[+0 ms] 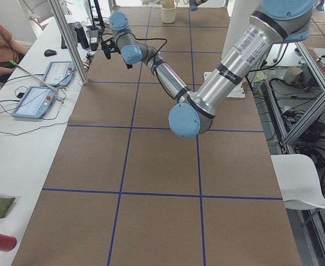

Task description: Left arm hands cup to right arm to dump lemon

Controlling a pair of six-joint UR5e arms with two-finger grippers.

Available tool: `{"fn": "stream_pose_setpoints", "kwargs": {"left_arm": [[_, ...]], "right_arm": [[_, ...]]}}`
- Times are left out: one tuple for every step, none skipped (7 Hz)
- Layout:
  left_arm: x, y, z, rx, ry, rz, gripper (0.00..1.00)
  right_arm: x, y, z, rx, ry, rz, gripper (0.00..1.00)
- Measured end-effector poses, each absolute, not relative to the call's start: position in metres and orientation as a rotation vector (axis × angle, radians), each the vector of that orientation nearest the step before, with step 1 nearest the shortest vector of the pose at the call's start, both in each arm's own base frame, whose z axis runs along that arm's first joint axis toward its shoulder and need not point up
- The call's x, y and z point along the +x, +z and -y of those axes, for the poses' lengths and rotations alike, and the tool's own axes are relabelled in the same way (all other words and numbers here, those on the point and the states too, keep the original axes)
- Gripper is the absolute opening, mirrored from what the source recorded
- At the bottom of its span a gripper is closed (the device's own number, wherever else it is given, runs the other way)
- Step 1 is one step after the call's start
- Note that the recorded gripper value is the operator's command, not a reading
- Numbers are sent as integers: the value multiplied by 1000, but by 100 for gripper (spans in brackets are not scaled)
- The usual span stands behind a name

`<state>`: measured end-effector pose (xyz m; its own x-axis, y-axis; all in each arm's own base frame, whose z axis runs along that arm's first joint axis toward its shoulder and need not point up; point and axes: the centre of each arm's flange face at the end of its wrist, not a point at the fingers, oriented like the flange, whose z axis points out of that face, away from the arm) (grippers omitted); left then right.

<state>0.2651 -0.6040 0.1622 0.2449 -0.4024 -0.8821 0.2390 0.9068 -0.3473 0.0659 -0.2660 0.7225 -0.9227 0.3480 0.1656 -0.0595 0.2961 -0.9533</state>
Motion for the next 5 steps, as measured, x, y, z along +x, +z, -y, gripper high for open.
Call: {"fn": "stream_pose_setpoints", "kwargs": {"left_arm": [[265,162,604,-152,-439,-1250,100],[266,162,604,-152,-439,-1250,100],[267,162,603,-153,-437,-1250,100],[269,162,603,-154,-436,-1249,100],[270,162,603,-153,-436,-1248,100]], "right_arm": [[66,722,267,-249,1652,2229,0],[65,721,268,-207,1625,2221,0],[64,720,270,-126,1581,2205,0],[64,719,272,-28,1529,2180,0],[63,719,272,77,1473,2147,0]]}}
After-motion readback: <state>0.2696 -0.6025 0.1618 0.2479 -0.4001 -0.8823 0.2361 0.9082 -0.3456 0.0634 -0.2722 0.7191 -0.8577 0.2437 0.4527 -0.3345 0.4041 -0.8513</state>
